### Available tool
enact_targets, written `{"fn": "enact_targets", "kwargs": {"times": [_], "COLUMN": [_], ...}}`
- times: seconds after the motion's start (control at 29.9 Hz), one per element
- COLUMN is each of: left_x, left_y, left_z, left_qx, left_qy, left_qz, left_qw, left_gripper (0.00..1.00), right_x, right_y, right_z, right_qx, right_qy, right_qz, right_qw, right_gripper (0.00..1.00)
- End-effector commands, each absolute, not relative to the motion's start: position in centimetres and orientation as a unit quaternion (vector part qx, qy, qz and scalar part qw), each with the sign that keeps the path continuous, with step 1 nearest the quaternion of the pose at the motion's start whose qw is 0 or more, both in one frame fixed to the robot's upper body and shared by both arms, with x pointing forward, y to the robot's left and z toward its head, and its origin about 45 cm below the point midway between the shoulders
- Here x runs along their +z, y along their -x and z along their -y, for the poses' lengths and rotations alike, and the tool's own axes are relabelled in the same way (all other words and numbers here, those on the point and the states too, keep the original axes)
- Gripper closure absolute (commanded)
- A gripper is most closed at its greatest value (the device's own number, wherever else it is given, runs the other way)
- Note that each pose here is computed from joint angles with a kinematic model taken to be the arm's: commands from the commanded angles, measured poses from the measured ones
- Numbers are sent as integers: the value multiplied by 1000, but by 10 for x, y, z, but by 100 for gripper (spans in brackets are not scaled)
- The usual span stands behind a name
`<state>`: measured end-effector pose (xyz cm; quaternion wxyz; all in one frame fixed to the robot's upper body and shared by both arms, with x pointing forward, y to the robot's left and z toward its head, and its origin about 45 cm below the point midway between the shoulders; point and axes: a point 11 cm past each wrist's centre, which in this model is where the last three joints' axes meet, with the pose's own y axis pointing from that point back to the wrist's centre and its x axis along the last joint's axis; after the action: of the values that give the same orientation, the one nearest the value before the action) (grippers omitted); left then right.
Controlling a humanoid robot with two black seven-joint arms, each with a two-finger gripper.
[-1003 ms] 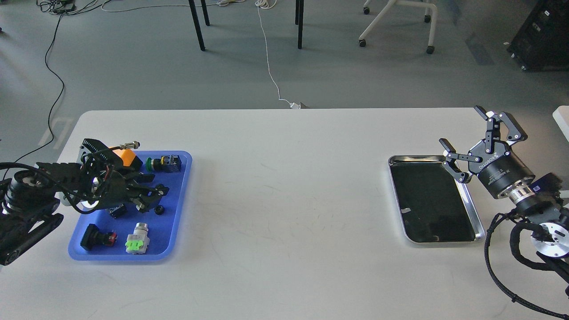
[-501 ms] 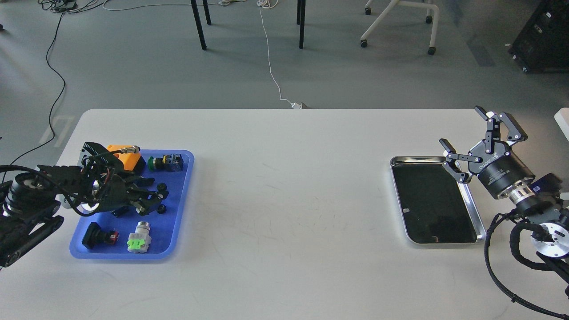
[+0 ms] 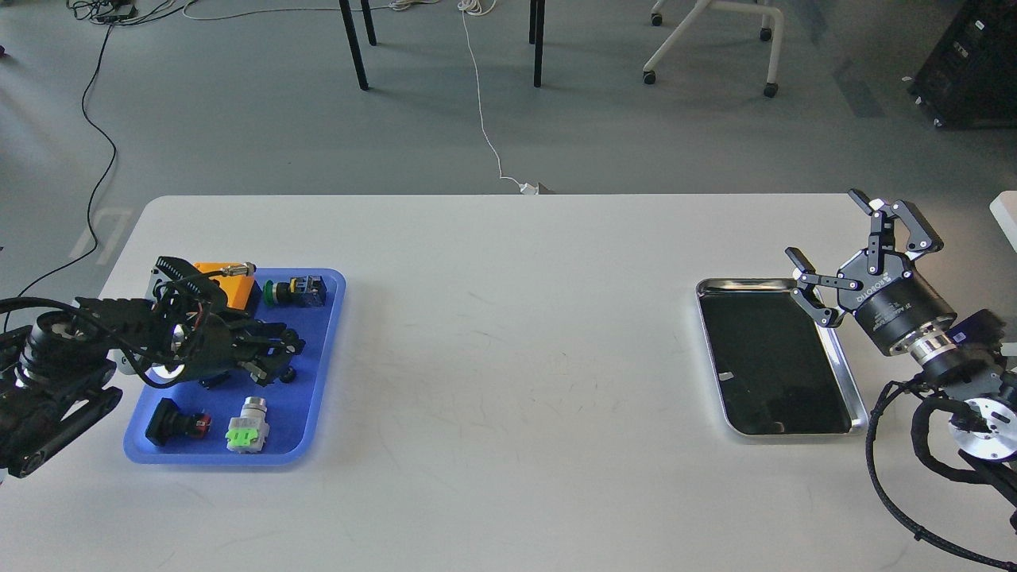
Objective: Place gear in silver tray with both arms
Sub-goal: 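Close the left gripper on the small black gear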
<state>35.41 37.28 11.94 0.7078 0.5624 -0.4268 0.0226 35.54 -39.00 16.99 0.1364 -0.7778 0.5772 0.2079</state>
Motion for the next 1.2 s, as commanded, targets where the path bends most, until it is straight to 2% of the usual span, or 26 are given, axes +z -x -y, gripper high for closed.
{"fn": "enact_targets", "kwargs": {"times": [0.0, 0.17, 0.47, 0.9, 1.17], "left_x": [118, 115, 121, 155, 204], "left_y": [-352, -350, -352, -365, -376], "left_z": [-373, -375, -371, -356, -315], "left_qx": [18, 11, 11, 10, -3], "left_qy": [-564, -567, -562, -540, -492], "left_qz": [425, 423, 431, 473, 539], "left_qw": [708, 707, 706, 696, 684], "left_gripper": [74, 84, 85, 85, 85], "right_x": [170, 170, 170, 170, 172], "right_y": [-355, -355, -355, -356, -356], "right_z": [390, 390, 390, 390, 392], "right_qx": [208, 208, 208, 207, 205], "right_qy": [778, 778, 778, 778, 778], "right_qz": [-577, -577, -577, -578, -579], "right_qw": [136, 137, 137, 137, 137], "right_gripper": [0, 0, 0, 0, 0]}}
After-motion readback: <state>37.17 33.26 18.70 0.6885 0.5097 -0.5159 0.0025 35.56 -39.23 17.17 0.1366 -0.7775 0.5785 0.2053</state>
